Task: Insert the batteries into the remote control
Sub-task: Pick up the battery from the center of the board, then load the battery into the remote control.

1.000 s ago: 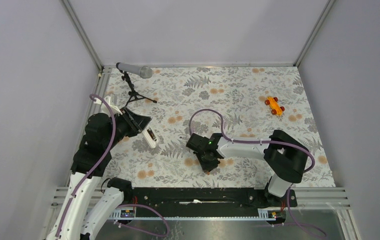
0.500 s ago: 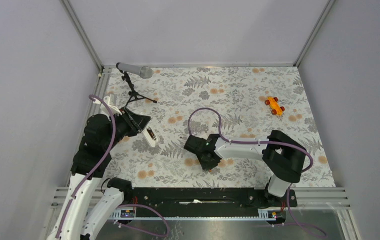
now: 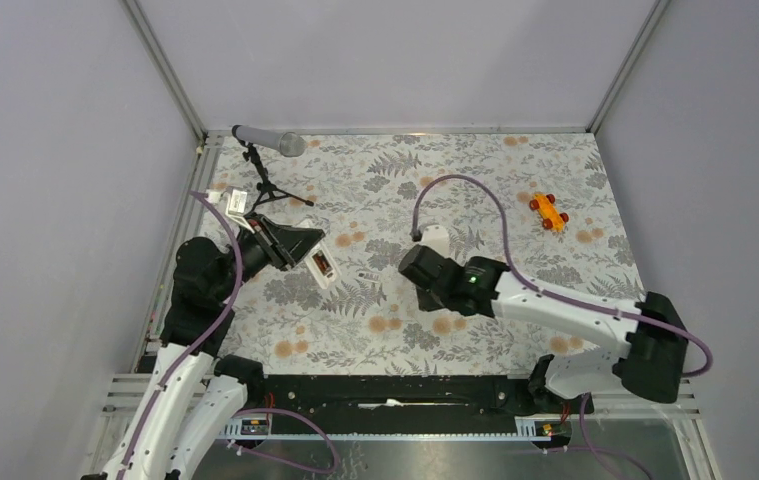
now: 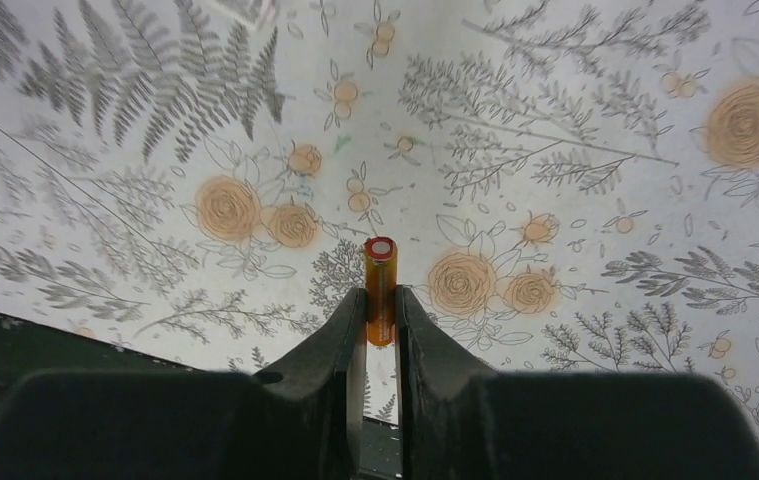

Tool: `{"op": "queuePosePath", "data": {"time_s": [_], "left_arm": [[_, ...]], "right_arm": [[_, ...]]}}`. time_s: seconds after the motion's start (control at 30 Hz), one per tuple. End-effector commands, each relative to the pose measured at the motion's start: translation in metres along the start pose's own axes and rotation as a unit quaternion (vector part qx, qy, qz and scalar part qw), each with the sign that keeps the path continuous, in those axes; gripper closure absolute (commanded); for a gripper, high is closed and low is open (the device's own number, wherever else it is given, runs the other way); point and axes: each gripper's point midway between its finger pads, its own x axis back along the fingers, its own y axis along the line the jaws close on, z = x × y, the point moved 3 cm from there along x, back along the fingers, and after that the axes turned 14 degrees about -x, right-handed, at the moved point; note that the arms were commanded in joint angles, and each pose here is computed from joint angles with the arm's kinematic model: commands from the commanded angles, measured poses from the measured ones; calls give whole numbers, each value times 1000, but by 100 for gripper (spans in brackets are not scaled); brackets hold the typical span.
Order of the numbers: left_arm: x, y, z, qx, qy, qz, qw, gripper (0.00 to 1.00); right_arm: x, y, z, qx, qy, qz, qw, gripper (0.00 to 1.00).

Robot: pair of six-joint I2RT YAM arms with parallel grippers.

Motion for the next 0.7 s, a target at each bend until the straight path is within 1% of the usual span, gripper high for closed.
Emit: {"op": "queuePosePath", "data": {"time_s": [0.0,0.1,0.2,0.3,0.5,0.67], "left_arm": [[5,-54,-37,-55,-79,178,979,100],[3,-65,-38,-36,-65,226,971,100],[-1,-68,-38,-14,-41,244,969,100],[0,-71,-36,9,-39,260,965,100],[-1,-65,-26,65,-34,246,966,100],[-6,-50,-9,118,-15,204,972,100]], "right_arm": [[25,-5,-37,-53,-70,-40,995,85],[46,2,-55,-73,-86,-103,988,84],[69,14,-68,-78,-91,-164,979,84],[89,30,-75,-72,-84,-221,969,84],[136,60,-84,-54,-78,-344,934,84],[162,80,-85,-37,-62,-420,905,84]]}}
